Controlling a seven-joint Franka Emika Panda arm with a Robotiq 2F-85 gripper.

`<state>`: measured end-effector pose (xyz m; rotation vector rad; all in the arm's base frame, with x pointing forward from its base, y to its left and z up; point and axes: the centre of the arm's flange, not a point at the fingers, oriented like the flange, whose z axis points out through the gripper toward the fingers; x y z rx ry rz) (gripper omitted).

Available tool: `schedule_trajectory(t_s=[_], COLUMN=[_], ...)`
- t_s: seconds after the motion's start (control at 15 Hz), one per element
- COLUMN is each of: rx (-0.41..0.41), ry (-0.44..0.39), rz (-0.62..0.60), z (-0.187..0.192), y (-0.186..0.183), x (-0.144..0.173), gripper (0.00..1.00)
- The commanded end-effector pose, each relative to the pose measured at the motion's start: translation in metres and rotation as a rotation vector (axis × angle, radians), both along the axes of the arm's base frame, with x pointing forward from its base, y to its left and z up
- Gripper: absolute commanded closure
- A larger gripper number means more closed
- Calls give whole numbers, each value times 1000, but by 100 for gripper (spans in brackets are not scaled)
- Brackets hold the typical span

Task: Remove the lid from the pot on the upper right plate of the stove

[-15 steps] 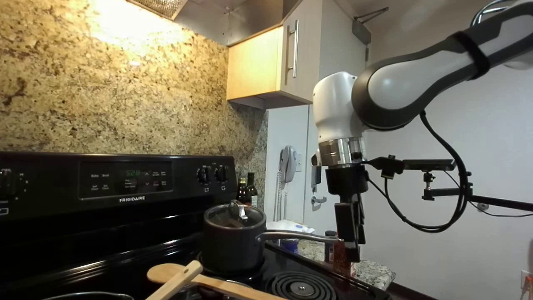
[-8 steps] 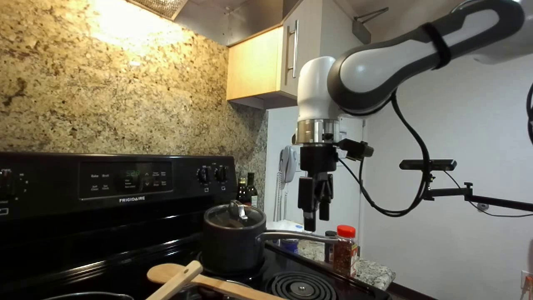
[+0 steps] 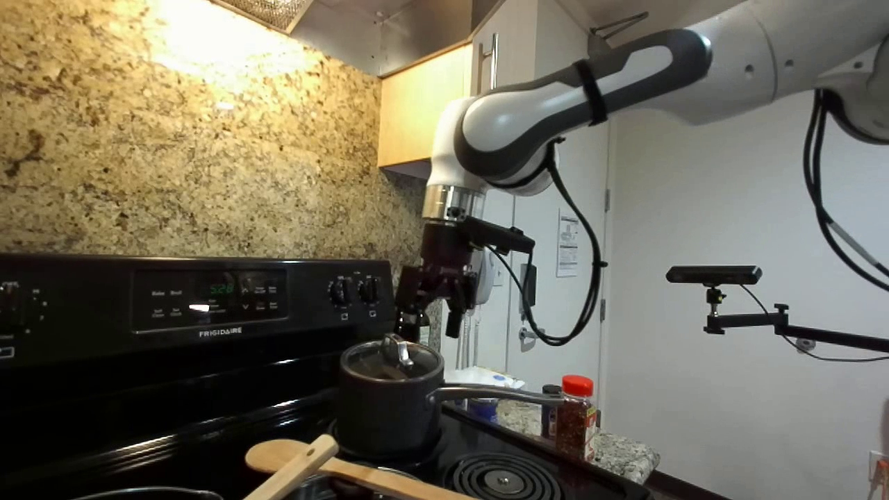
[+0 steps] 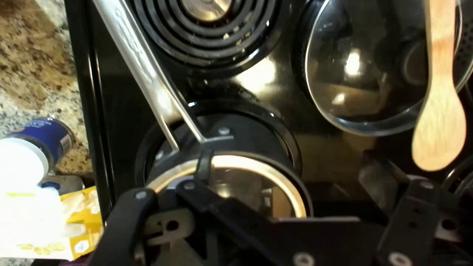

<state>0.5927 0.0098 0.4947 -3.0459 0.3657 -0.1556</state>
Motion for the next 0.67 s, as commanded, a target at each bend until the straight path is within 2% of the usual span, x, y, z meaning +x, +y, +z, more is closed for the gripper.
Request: schedule_trajectory(t_s=[0.0, 0.2, 0.6], rx=[1, -13, -97], ry=[-88, -138, -177], rz=[-87, -156, -300], z=[1, -4, 0], y=[1, -3, -26], x=[60, 78, 78], gripper=[0, 0, 0])
